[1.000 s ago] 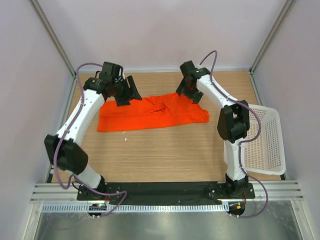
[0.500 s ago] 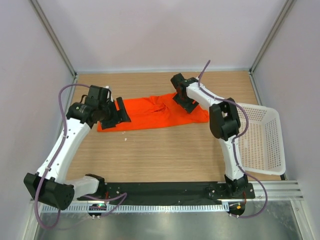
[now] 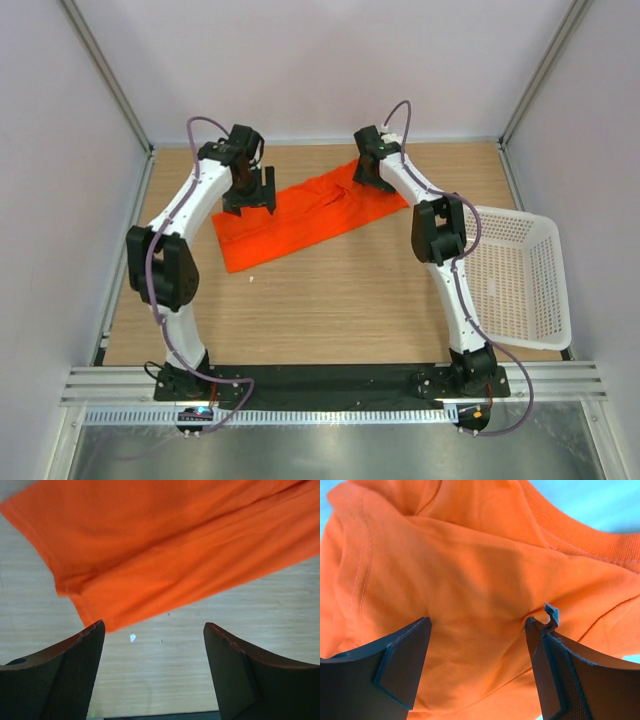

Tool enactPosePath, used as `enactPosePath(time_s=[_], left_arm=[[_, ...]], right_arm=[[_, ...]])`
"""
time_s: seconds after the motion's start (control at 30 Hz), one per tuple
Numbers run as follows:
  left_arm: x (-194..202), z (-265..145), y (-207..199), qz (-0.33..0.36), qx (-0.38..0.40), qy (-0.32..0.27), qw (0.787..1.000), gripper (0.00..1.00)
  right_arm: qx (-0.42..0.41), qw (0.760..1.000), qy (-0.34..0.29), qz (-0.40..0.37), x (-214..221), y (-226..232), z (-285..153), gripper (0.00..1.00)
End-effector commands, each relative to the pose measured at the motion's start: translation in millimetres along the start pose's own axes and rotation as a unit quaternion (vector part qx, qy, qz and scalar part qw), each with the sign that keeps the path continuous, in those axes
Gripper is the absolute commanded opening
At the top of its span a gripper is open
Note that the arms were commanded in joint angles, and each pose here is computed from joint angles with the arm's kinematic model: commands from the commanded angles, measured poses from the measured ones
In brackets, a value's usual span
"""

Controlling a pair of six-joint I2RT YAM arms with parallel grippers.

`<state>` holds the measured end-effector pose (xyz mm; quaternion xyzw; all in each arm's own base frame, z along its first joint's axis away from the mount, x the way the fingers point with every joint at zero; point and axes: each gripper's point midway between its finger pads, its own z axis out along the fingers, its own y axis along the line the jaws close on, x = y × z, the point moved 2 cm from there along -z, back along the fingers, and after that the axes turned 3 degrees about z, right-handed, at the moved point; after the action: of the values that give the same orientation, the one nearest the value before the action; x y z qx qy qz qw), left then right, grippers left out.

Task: Fold and stack the t-shirts
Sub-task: Fold the tshirt

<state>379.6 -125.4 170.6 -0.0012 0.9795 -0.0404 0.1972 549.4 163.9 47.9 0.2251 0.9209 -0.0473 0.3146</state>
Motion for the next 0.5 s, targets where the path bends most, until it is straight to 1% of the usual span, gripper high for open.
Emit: enactPosePath(time_s=[0.0, 0.03, 0.07, 0.1, 0.13, 0.17, 0.2, 0.23, 0.3, 0.33, 0.43, 0.47], left_arm=[[-13, 20, -4, 0.036, 0.000, 0.015, 0.999, 0.81], [-13, 26, -6, 0.050, -0.001, 0.020, 0.999, 0.86], [-12, 31, -8, 0.063, -0.002, 0.028, 0.998, 0.88], [-8, 43, -7, 0.076, -0.011, 0.044, 0.996, 0.88], [-7, 48, -8, 0.078, -0.011, 0.045, 0.996, 0.89], [0, 56, -7, 0.078, -0.013, 0.055, 0.995, 0.90], [3, 65, -5, 0.078, -0.015, 0.060, 0.995, 0.90], [3, 73, -6, 0.078, -0.015, 0.061, 0.995, 0.90], [11, 88, -5, 0.080, -0.017, 0.079, 0.994, 0.89], [12, 93, -4, 0.078, -0.020, 0.079, 0.994, 0.89], [20, 113, 1, 0.074, -0.036, 0.099, 0.992, 0.89], [24, 118, 1, 0.070, -0.037, 0.106, 0.991, 0.89]], right_arm=[[-0.060, 0.992, -0.073, -0.087, -53, 23, -15, 0.84], [-0.061, 0.992, -0.078, -0.082, -63, 20, -23, 0.84], [-0.064, 0.991, -0.086, -0.079, -72, 20, -33, 0.84], [-0.069, 0.991, -0.095, -0.070, -82, 20, -45, 0.84], [-0.082, 0.988, -0.114, -0.058, -99, 19, -74, 0.85], [-0.089, 0.988, -0.119, -0.050, -105, 18, -87, 0.85], [-0.090, 0.989, -0.112, -0.046, -101, 14, -92, 0.85], [-0.113, 0.986, -0.118, -0.029, -112, 12, -123, 0.85], [-0.122, 0.987, -0.102, -0.026, -104, 6, -142, 0.85], [-0.141, 0.985, -0.096, -0.024, -105, 2, -167, 0.85], [-0.146, 0.986, -0.067, -0.043, -83, -12, -186, 0.85], [-0.164, 0.982, -0.079, -0.043, -87, -18, -215, 0.85]])
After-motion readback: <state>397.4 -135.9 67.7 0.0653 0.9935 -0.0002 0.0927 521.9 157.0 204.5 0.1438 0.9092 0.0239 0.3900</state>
